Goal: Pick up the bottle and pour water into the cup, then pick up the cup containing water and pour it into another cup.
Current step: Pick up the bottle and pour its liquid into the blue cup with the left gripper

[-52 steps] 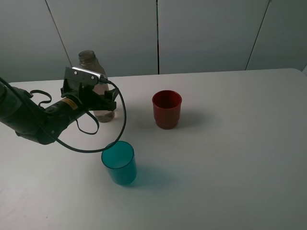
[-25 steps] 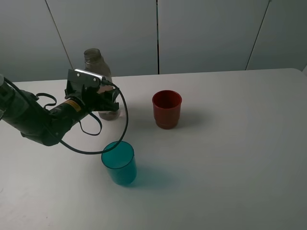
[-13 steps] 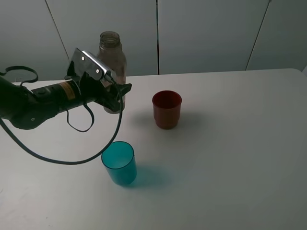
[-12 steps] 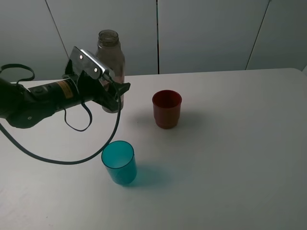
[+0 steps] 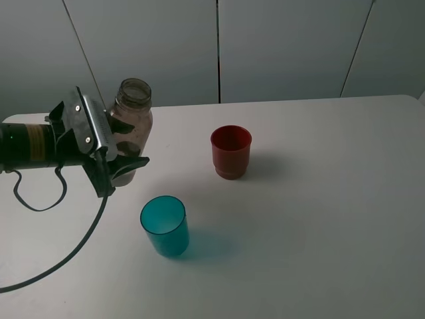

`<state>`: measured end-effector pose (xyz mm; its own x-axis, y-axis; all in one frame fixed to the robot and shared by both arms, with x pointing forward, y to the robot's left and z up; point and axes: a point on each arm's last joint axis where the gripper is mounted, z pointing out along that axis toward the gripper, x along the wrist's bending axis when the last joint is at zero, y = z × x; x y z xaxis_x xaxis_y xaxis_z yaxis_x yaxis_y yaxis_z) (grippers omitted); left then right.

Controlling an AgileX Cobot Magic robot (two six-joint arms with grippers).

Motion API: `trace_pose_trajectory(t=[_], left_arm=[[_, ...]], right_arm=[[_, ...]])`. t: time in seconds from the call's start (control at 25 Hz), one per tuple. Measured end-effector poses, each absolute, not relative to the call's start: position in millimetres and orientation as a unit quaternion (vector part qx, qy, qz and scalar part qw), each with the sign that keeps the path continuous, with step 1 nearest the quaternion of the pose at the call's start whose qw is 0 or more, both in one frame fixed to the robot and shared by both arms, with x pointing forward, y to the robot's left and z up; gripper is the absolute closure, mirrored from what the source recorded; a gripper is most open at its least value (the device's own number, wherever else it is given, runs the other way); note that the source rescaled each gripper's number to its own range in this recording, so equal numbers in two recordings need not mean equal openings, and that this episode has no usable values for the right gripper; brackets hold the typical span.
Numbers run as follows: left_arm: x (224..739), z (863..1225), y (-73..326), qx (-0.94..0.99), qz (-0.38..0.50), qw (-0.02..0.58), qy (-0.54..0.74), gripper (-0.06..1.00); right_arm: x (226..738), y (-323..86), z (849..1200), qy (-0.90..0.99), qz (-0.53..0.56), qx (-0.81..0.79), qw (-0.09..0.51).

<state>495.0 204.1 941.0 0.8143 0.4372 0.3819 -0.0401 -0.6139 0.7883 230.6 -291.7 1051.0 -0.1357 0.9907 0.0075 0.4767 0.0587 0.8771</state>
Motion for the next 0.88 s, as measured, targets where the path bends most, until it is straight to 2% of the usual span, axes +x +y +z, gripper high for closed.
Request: trace_pose_trajectory(t=[0.52, 0.88], left_arm=[[479, 943, 230, 0.912, 0.304, 0.272, 0.041, 0.62], [478, 940, 236, 0.927, 0.311, 0.21, -0.025, 0.62]], right_arm=[[231, -292, 1051, 0.647, 0.386, 0.567, 0.333], [231, -292, 1051, 0.647, 0.386, 0.567, 0.333]])
